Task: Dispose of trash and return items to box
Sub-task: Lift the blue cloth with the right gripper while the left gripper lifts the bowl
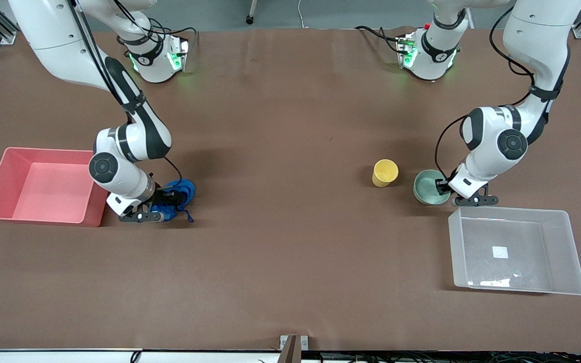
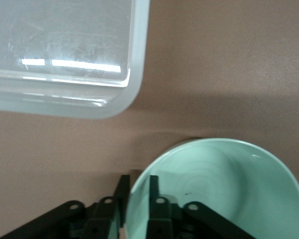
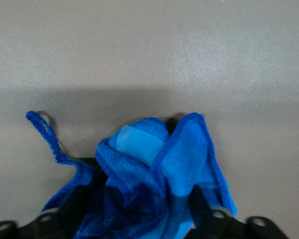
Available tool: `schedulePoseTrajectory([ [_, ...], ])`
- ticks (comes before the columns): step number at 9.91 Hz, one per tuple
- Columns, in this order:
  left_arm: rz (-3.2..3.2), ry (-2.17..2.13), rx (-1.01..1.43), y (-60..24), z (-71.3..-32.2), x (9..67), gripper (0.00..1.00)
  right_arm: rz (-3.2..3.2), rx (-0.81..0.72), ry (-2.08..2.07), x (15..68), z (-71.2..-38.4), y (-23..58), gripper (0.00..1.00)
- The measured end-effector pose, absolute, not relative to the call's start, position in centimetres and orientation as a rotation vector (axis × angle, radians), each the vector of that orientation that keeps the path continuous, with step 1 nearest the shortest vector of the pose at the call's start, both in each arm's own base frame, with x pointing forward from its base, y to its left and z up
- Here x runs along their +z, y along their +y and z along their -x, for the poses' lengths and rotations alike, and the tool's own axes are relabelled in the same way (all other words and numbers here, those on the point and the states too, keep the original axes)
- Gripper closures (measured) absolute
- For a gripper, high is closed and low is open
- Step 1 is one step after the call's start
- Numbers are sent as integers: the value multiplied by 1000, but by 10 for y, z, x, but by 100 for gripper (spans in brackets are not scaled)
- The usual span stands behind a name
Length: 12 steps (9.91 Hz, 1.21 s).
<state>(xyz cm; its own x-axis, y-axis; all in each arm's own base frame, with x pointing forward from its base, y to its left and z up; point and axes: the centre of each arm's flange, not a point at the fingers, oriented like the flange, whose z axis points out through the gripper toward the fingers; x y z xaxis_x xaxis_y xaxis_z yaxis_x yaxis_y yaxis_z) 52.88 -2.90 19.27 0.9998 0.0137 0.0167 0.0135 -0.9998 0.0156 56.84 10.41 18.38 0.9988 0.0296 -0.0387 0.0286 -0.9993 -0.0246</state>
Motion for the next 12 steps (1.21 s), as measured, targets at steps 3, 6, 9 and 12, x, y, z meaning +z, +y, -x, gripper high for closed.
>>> schedulePoseTrajectory([
  [3,-3124,15,51,-30,-530,230,96,3112,49,-25,182,-567,113,61],
  [6,-3119,19,88,-28,-541,322,96,3116,82,33,190,-575,112,81],
  [9,-3102,112,245,5,-601,382,96,3134,290,79,288,-616,89,81],
  [12,-3061,117,298,56,-671,354,96,3153,261,35,426,-619,-29,81],
])
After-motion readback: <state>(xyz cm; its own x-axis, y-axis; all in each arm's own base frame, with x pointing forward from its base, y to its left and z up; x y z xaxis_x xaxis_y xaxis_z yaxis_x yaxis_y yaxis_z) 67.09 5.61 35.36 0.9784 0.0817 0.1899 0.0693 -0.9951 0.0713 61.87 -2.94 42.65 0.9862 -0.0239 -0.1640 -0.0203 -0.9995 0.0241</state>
